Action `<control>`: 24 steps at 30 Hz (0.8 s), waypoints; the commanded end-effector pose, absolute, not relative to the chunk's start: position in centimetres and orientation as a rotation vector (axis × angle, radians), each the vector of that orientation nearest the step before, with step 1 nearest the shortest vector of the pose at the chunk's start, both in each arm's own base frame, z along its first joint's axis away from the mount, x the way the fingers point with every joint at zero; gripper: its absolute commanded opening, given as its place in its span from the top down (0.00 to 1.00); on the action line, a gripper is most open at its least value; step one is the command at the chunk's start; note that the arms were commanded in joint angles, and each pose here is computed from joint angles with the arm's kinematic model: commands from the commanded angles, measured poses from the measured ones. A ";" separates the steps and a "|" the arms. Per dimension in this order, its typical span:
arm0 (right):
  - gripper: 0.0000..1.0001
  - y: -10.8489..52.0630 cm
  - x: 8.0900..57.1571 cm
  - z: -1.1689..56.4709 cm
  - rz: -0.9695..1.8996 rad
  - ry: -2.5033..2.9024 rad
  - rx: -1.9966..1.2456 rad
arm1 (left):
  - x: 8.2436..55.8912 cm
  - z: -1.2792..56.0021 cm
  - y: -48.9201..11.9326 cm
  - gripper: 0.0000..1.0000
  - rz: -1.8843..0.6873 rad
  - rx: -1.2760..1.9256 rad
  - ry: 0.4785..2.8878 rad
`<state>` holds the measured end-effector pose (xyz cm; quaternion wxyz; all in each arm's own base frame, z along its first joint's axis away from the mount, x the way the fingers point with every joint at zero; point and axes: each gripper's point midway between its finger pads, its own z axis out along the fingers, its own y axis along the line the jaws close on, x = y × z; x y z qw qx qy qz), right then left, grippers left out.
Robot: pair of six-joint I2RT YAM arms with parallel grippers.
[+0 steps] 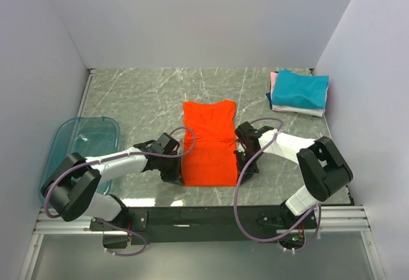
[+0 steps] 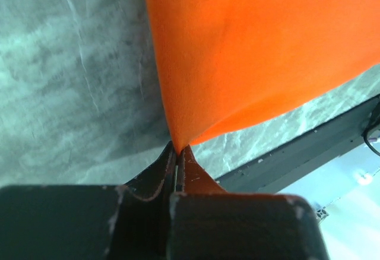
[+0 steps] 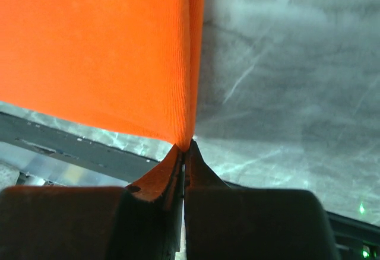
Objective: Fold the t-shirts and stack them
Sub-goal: Fold the tshirt
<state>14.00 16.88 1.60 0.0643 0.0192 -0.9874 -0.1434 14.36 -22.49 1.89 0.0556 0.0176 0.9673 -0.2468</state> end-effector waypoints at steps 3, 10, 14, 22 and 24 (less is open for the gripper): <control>1.00 15.8 13.6 4.2 -0.366 -3.010 0.064 | 13.9 4.2 -21.4 1.00 -0.691 0.049 2.936; 1.00 15.2 12.3 6.6 -0.387 -3.020 0.020 | 12.5 6.9 -21.0 1.00 -0.751 -0.012 2.939; 1.00 15.0 11.6 8.7 -0.430 -3.041 -0.015 | 11.4 8.4 -20.5 1.00 -0.779 -0.036 2.940; 1.00 14.8 10.3 12.0 -0.484 -3.084 -0.083 | 10.6 12.8 -20.0 1.00 -0.841 -0.078 2.879; 1.00 14.8 10.6 13.1 -0.507 -3.116 -0.116 | 11.0 14.2 -20.1 1.00 -0.854 -0.093 2.847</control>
